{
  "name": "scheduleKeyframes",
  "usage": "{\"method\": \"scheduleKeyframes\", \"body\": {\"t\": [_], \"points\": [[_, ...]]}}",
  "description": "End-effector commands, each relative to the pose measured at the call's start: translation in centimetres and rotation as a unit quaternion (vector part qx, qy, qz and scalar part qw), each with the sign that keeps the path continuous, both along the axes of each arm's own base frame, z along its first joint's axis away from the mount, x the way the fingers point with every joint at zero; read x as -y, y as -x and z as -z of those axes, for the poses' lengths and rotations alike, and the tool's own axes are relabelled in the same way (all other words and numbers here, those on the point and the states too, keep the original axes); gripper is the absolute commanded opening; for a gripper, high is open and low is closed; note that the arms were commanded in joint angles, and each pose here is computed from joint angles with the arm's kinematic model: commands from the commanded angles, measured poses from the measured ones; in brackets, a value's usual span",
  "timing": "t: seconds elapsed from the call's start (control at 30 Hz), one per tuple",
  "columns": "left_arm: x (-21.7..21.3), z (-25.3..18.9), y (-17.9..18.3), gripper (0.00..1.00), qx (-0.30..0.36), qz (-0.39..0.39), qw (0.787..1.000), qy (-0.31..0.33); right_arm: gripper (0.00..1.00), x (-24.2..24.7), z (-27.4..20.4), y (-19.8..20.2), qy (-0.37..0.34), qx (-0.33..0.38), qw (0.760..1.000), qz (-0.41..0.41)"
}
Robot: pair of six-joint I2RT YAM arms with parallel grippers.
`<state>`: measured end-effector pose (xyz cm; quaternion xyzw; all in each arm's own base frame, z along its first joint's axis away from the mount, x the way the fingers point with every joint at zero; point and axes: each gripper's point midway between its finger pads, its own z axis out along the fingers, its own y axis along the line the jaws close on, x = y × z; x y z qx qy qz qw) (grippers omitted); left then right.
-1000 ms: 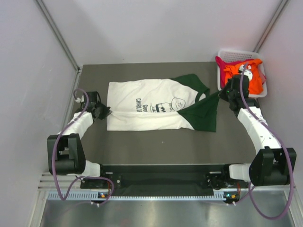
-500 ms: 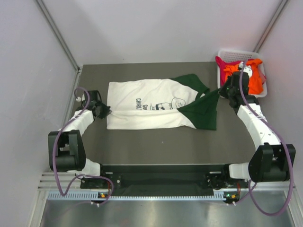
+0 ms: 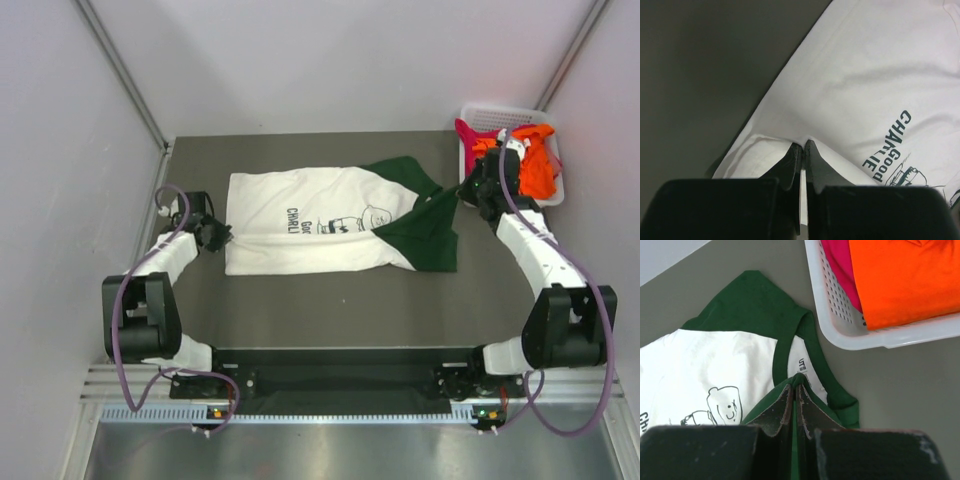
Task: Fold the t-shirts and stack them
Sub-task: Fold the tshirt
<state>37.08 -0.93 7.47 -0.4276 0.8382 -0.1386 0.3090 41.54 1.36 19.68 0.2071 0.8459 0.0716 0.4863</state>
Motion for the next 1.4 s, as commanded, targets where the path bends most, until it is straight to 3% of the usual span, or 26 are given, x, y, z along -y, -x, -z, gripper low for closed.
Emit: {"method": "scheduleKeyframes", "body": {"t": [0.0,0.7,0.83,0.9,0.93,1.0,1.03,1.07,1.1,1.2,1.23,1.27,1.3,1.37], "points": [[-1.6,-1.8,-1.0,0.00,0.027,-0.025,0.999,-0.021,0.00,-0.3,-2.7,-2.5,-0.004,0.045,0.999,-0.005],[-2.3,1.0,-2.6,0.00,-0.002,-0.038,0.999,-0.013,0.01,-1.0,-1.1,-8.4,0.002,0.023,1.000,-0.005],[-2.5,1.7,-2.9,0.00,-0.014,-0.037,0.999,-0.011,0.16,-1.6,-0.2,-10.5,0.011,0.009,1.000,-0.008],[-2.5,1.5,-3.2,0.00,-0.012,-0.036,0.999,-0.010,0.20,-2.0,-1.1,-11.4,0.013,0.019,1.000,-0.012],[-2.7,1.5,-3.3,0.00,-0.012,-0.040,0.999,-0.015,0.27,-2.3,-1.0,-11.6,0.013,0.017,1.000,-0.017],[-2.8,0.7,-3.6,0.05,-0.003,-0.036,0.999,-0.023,0.43,-2.8,-1.4,-11.6,0.009,0.020,0.999,-0.029],[-3.1,0.5,-3.5,0.07,-0.005,-0.038,0.999,-0.030,0.67,-3.3,-2.3,-11.3,0.007,0.026,0.999,-0.040],[-3.2,0.2,-3.4,0.10,-0.002,-0.036,0.999,-0.035,0.76,-3.3,-2.1,-10.7,0.009,0.022,0.999,-0.040],[-3.3,-0.7,-3.4,0.23,0.009,-0.034,0.999,-0.042,0.80,-3.4,-2.3,-10.1,0.011,0.025,0.999,-0.041],[-3.8,-2.6,-2.7,0.48,0.023,-0.035,0.997,-0.060,0.81,-3.0,-2.3,-6.7,0.007,0.023,0.999,-0.036],[-3.9,-3.0,-2.5,0.52,0.028,-0.036,0.997,-0.062,0.77,-2.7,-4.2,-5.2,0.004,0.047,0.999,-0.029],[-4.0,-3.0,-1.9,0.57,0.024,-0.038,0.997,-0.067,0.76,-2.6,-1.3,-3.2,0.002,0.021,0.999,-0.028],[-4.1,-4.0,-1.5,0.61,0.034,-0.037,0.996,-0.075,0.75,-2.5,-1.4,-2.3,-0.009,0.035,0.999,-0.019],[-4.4,-4.2,-0.5,0.78,0.034,-0.043,0.995,-0.085,0.71,-1.5,0.5,1.4,-0.016,0.036,0.999,0.009]]}}
